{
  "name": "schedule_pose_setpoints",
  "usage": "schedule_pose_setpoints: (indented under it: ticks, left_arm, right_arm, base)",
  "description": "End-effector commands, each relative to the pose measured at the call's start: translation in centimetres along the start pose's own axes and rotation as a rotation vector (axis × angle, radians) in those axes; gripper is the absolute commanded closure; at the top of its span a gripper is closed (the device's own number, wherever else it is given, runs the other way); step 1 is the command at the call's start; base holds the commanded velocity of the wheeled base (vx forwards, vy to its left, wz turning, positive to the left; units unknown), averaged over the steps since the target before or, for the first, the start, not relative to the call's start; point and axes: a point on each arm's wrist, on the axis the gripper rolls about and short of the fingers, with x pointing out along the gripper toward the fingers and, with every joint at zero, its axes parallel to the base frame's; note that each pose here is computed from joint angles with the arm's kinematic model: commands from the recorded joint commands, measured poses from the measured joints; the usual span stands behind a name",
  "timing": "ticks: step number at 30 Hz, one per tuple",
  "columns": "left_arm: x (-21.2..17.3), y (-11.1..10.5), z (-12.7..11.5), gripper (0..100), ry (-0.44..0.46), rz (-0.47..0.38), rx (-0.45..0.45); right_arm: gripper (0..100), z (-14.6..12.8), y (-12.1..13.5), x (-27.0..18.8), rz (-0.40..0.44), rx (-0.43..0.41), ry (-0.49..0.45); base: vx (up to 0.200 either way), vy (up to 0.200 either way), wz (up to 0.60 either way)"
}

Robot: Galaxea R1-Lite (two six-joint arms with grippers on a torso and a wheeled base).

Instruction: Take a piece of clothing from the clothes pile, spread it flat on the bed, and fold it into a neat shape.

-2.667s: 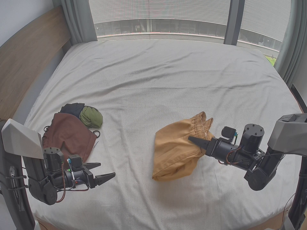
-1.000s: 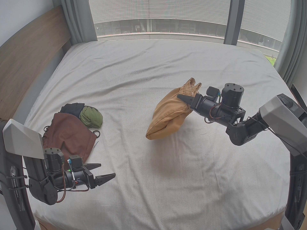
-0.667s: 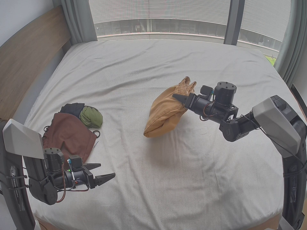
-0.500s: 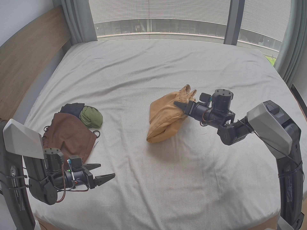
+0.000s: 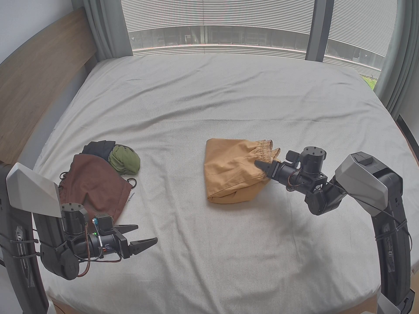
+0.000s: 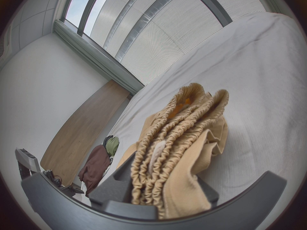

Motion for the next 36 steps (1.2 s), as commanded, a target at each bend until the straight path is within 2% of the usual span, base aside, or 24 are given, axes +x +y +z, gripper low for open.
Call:
schedule_pose_setpoints:
  ticks: [1, 2, 8, 9, 13, 19, 21, 22, 23, 25, 27, 28, 32, 36]
  left_arm:
    - [0.0, 0.1, -0.1, 0, 0.003, 0.001, -0.004]
    - [0.0, 0.1, -0.1, 0, 0.003, 0.001, -0.004]
    - [0.0, 0.1, -0.1, 0, 0.001, 0.002, -0.004]
    - [0.0, 0.1, 0.0, 0, -0.001, 0.002, -0.002]
    - [0.0, 0.1, 0.0, 0, -0.001, 0.002, -0.002]
    - [0.0, 0.1, 0.1, 0, -0.006, 0.002, 0.003]
    - [0.0, 0.1, 0.2, 0, -0.007, 0.001, 0.004]
    - [0.0, 0.1, 0.2, 0, -0.007, 0.001, 0.004]
    - [0.0, 0.1, 0.2, 0, -0.007, 0.002, 0.004]
    - [0.0, 0.1, 0.1, 0, -0.007, 0.002, 0.002]
    - [0.1, 0.2, 0.3, 0, -0.012, 0.002, 0.006]
    - [0.1, 0.2, 0.3, 0, -0.012, 0.002, 0.006]
    - [0.1, 0.3, 0.4, 0, -0.016, 0.003, 0.005]
    - [0.1, 0.3, 0.4, 0, -0.017, 0.005, 0.004]
  right_arm:
    - [100, -2.1, -1.1, 0.1, -0.020, 0.021, 0.032]
    - [100, -3.0, -1.7, 0.2, -0.024, 0.024, 0.038]
    - [100, -3.9, -2.2, -0.1, -0.030, 0.028, 0.044]
    - [0, -3.8, -2.1, -0.1, -0.027, 0.027, 0.040]
    - [0, -3.5, -2.0, -0.2, -0.022, 0.018, 0.021]
    - [0, -0.4, -2.9, -2.4, -0.067, 0.008, -0.049]
    - [0, 2.0, -2.9, -3.6, -0.078, -0.006, -0.098]
    - [0, 2.0, -2.9, -3.6, -0.078, -0.006, -0.098]
    - [0, 4.1, -2.3, -4.5, -0.076, -0.021, -0.137]
    - [0, 5.2, -1.8, -4.9, -0.071, -0.033, -0.160]
    - [0, 6.9, -0.2, -5.4, -0.045, -0.052, -0.191]
    - [0, 6.9, -0.2, -5.4, -0.045, -0.052, -0.191]
    - [0, 7.4, 2.5, -5.0, -0.002, -0.049, -0.184]
    - [0, 5.1, 4.6, -3.3, 0.047, -0.042, -0.126]
  base:
    - [0.000, 0.000, 0.00]
    - [0.000, 0.000, 0.00]
    - [0.000, 0.000, 0.00]
    - [0.000, 0.000, 0.00]
    - [0.000, 0.000, 0.00]
    - [0.000, 0.000, 0.00]
    - [0.000, 0.000, 0.00]
    - [0.000, 0.000, 0.00]
    - [0.000, 0.000, 0.00]
    - [0.000, 0.000, 0.00]
    - [0.000, 0.000, 0.00]
    - [0.000, 0.000, 0.00]
    - [0.000, 0.000, 0.00]
    - [0.000, 0.000, 0.00]
